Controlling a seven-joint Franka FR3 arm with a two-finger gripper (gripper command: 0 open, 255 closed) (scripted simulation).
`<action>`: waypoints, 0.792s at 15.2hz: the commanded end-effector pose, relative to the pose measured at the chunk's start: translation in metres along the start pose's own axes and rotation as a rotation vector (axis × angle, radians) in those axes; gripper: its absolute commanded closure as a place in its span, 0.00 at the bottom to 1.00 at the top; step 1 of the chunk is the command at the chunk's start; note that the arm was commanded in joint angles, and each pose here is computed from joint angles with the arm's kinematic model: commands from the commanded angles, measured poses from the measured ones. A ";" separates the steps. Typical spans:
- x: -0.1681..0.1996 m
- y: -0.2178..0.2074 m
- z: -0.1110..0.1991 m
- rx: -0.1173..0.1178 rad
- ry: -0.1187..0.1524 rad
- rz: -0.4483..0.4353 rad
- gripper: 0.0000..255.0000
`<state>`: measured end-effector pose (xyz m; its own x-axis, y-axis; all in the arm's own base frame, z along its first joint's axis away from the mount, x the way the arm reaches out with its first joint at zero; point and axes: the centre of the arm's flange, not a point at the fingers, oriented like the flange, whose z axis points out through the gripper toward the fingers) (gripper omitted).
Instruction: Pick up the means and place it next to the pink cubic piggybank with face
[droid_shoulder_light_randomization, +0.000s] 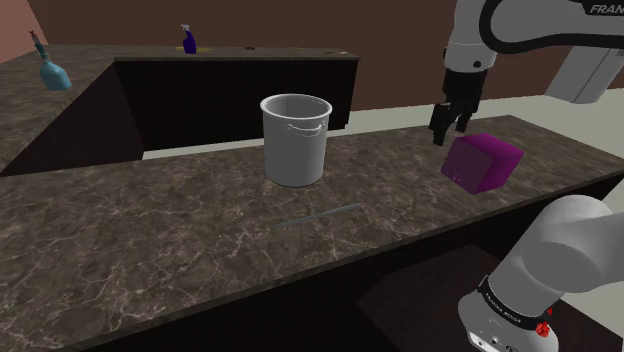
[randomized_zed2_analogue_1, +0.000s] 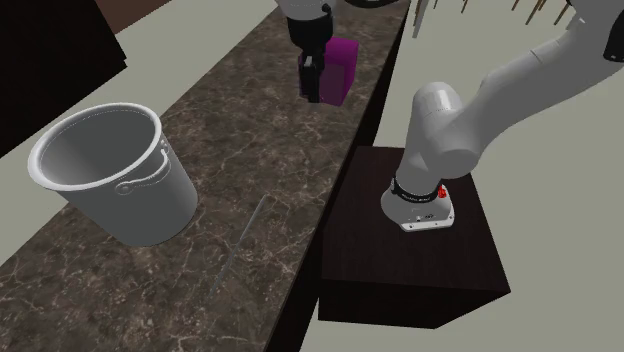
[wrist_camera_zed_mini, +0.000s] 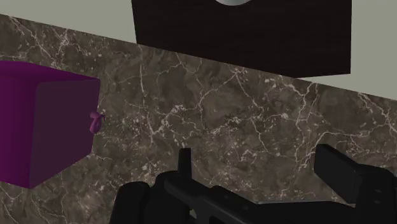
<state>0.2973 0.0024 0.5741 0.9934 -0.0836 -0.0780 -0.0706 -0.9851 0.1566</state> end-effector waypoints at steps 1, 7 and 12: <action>0.000 0.000 0.000 0.000 0.000 0.000 0.00; 0.058 -0.040 0.032 -0.010 0.018 -0.295 0.00; 0.096 -0.086 0.058 -0.018 0.032 -0.540 0.00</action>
<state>0.3876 0.0637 0.5042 0.9128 0.3905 -0.1197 0.4040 -0.9064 0.1235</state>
